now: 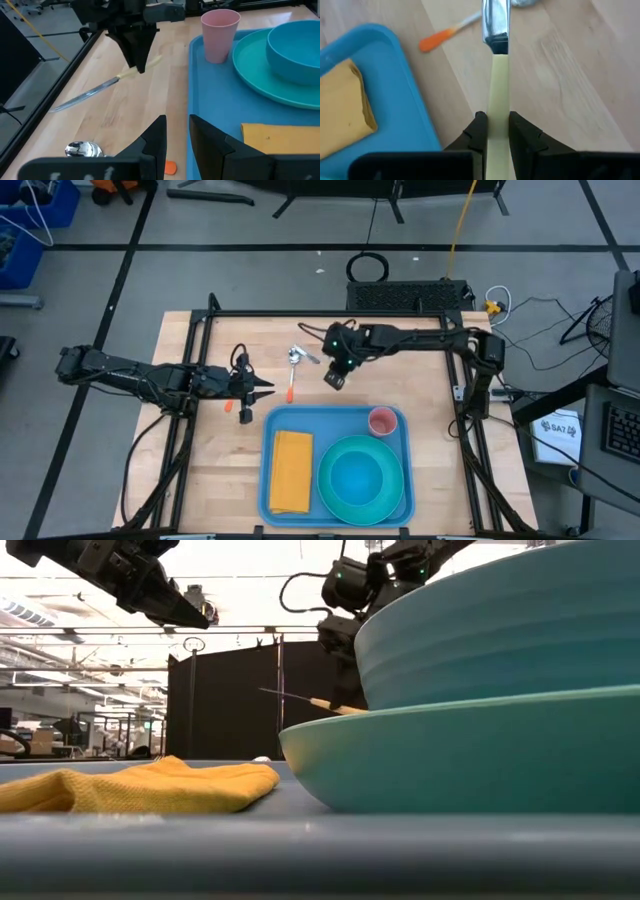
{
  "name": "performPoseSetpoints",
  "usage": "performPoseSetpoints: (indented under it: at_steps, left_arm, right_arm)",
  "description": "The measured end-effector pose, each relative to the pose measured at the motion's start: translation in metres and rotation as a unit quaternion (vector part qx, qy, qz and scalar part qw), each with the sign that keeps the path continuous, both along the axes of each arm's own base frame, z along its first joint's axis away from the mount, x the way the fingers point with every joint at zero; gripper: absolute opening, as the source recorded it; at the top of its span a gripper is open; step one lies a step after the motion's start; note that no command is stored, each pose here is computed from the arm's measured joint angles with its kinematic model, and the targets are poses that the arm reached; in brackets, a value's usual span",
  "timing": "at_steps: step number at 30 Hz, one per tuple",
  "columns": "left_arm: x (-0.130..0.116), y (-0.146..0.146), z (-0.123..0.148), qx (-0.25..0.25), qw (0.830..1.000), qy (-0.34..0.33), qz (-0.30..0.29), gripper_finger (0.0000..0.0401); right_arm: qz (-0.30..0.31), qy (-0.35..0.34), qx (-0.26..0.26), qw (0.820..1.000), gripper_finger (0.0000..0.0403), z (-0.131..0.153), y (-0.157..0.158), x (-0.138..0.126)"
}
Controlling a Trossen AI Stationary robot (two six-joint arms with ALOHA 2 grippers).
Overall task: Set up tray
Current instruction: Move the yellow knife to the center of the table
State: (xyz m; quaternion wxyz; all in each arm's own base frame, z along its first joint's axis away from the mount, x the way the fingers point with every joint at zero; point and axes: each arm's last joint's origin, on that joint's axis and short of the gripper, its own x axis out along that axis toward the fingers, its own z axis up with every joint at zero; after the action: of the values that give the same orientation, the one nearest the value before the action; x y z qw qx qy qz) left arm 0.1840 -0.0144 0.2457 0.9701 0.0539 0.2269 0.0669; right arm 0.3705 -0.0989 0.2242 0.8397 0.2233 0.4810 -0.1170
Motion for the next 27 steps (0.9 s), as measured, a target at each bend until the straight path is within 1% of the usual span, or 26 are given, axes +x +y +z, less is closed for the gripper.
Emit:
performPoseSetpoints:
  at_steps: [5,7,9,11,14,18,20,22,25,27]
  left_arm:
    - [0.0,0.0,0.0,0.0,1.0,0.0,-0.001,0.0088]
    - [0.0,0.0,0.0,0.002,1.0,0.0,-0.002,0.0088]
    - [0.0,0.0,0.0,0.003,1.0,0.0,-0.002,0.0088]
    - [0.0,0.0,0.0,0.003,1.0,0.0,-0.002,0.0088]
    - [0.0,0.0,0.0,0.003,1.0,0.0,-0.002,0.0088]
    - [0.0,0.0,0.001,0.001,1.0,-0.003,-0.001,0.0088]
    - [0.0,0.0,0.001,0.001,1.0,-0.003,-0.001,0.0088]
    - [0.0,0.0,0.001,0.002,1.0,-0.004,-0.002,0.0088]
    - [0.001,0.0,0.001,0.002,1.0,-0.006,-0.002,0.0088]
    - [0.001,0.0,0.001,0.002,1.0,-0.006,-0.002,0.0088]
  right_arm:
    - [-0.008,0.054,0.021,0.998,0.0038,-0.005,-0.004,-0.011]
    - [-0.009,0.064,0.024,0.998,0.0038,-0.007,-0.004,-0.014]
    - [-0.008,0.062,0.027,0.998,0.0038,-0.011,-0.003,-0.014]
    - [0.0,0.058,0.047,0.997,0.0038,-0.017,-0.001,-0.015]
    - [0.005,0.056,0.058,0.997,0.0038,-0.028,0.001,-0.018]
    - [-0.003,0.054,0.051,0.997,0.0038,-0.044,-0.001,-0.023]
    - [-0.004,0.038,0.04,0.998,0.0038,-0.043,-0.001,-0.02]
    - [-0.001,0.03,0.045,0.999,0.0038,-0.041,-0.002,-0.02]
    - [-0.002,0.044,0.053,0.998,0.0038,-0.053,-0.007,-0.018]
    - [-0.004,0.069,0.06,0.996,0.0038,-0.064,-0.01,-0.02]
